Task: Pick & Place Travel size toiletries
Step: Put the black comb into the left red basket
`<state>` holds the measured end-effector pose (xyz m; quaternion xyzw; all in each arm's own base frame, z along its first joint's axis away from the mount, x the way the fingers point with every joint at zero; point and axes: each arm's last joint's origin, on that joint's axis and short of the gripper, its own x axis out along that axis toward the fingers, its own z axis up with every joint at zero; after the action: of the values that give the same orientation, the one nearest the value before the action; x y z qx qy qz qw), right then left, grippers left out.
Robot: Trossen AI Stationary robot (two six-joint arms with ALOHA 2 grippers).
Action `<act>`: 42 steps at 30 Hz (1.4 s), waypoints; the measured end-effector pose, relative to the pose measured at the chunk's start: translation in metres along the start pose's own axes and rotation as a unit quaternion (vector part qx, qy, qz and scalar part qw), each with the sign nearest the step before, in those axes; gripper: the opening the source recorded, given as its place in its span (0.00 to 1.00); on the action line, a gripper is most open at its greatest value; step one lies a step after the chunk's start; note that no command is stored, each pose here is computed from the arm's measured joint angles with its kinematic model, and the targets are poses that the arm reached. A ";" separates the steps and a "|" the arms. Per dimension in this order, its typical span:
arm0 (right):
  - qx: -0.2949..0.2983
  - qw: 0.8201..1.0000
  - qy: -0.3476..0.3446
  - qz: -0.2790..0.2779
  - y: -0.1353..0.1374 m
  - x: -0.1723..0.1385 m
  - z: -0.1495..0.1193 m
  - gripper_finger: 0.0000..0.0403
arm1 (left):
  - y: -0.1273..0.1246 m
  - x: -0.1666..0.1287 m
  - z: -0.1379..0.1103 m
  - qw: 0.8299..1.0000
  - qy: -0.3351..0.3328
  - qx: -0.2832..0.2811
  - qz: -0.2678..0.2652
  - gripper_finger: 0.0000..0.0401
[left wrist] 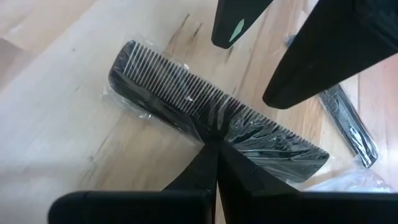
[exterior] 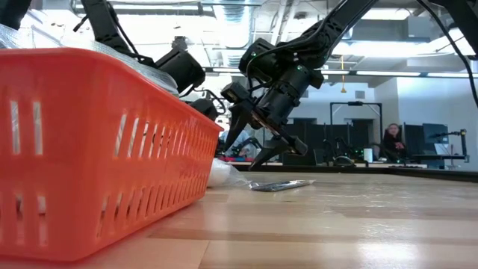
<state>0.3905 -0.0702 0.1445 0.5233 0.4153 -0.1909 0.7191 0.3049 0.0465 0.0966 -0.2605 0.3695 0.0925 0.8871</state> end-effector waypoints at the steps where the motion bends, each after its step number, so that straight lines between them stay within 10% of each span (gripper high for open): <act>1: 0.000 1.000 0.000 0.000 0.000 0.000 0.000 0.67 | 0.001 0.000 -0.001 1.000 0.000 -0.001 0.000 0.00; 33: 0.048 0.999 -0.022 0.000 0.005 0.020 -0.012 0.66 | 0.001 0.000 -0.003 1.000 -0.013 -0.003 -0.004 0.00; 42: 0.061 0.998 -0.030 -0.006 0.005 0.020 -0.012 0.50 | 0.000 0.000 -0.002 1.000 -0.015 -0.011 -0.012 0.00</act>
<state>0.4007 -0.0544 0.1298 0.5580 0.3839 -0.2359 0.6968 0.3040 0.0454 0.0952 -0.2733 0.3516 0.0901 0.8908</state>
